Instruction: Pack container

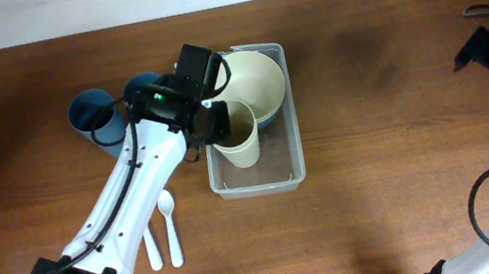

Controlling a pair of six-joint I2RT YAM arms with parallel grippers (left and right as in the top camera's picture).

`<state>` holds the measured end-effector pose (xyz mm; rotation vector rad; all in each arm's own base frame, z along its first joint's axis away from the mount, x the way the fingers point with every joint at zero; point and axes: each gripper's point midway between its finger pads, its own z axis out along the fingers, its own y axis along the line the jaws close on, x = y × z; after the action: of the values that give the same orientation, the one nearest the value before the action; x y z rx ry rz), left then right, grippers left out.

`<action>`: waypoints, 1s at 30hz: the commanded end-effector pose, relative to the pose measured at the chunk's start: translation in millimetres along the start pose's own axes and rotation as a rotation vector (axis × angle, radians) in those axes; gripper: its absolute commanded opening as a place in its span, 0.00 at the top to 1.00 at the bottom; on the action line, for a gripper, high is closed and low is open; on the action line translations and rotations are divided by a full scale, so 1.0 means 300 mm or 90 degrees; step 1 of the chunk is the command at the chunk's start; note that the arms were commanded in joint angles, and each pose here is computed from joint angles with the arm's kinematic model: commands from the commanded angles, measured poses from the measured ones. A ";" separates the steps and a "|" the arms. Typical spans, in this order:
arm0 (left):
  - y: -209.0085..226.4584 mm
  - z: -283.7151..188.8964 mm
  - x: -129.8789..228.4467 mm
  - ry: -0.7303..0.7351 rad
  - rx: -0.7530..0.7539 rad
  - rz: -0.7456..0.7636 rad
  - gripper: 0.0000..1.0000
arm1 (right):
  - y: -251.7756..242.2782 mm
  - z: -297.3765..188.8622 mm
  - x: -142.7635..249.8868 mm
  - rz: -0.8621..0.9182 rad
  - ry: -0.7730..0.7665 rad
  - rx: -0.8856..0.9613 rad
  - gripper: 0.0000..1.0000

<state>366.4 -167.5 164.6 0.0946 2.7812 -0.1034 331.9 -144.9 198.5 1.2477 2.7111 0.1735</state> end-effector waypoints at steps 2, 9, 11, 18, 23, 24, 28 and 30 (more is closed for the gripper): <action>-0.007 -0.029 -0.043 -0.027 0.003 0.007 0.78 | 0.000 -0.038 -0.007 -0.004 -0.023 -0.005 0.01; -0.018 -0.029 -0.038 -0.022 0.014 0.008 0.76 | 0.000 -0.038 -0.007 -0.004 -0.023 -0.005 0.01; -0.018 -0.030 -0.040 -0.023 0.015 0.008 0.75 | 0.000 -0.038 -0.007 -0.004 -0.023 -0.005 0.01; -0.031 -0.134 -0.093 -0.050 0.025 0.006 0.53 | 0.000 -0.038 -0.007 -0.004 -0.023 -0.005 0.01; -0.021 -0.282 -0.136 -0.077 0.022 0.002 0.44 | 0.000 -0.038 -0.007 -0.004 -0.023 -0.005 0.01; -0.003 -0.305 -0.145 -0.087 0.008 -0.001 0.41 | 0.000 -0.038 -0.007 -0.004 -0.023 -0.005 0.01; 0.142 -0.340 -0.186 -0.111 -0.074 -0.042 0.28 | 0.000 -0.038 -0.007 -0.004 -0.023 -0.005 0.01; 0.229 -0.329 -0.193 -0.101 -0.096 -0.077 0.28 | 0.000 -0.038 -0.007 -0.004 -0.023 -0.005 0.01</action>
<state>377.3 -143.1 270.8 0.0316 2.6446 -0.0655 331.9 -144.9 198.5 1.2482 2.7109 0.1735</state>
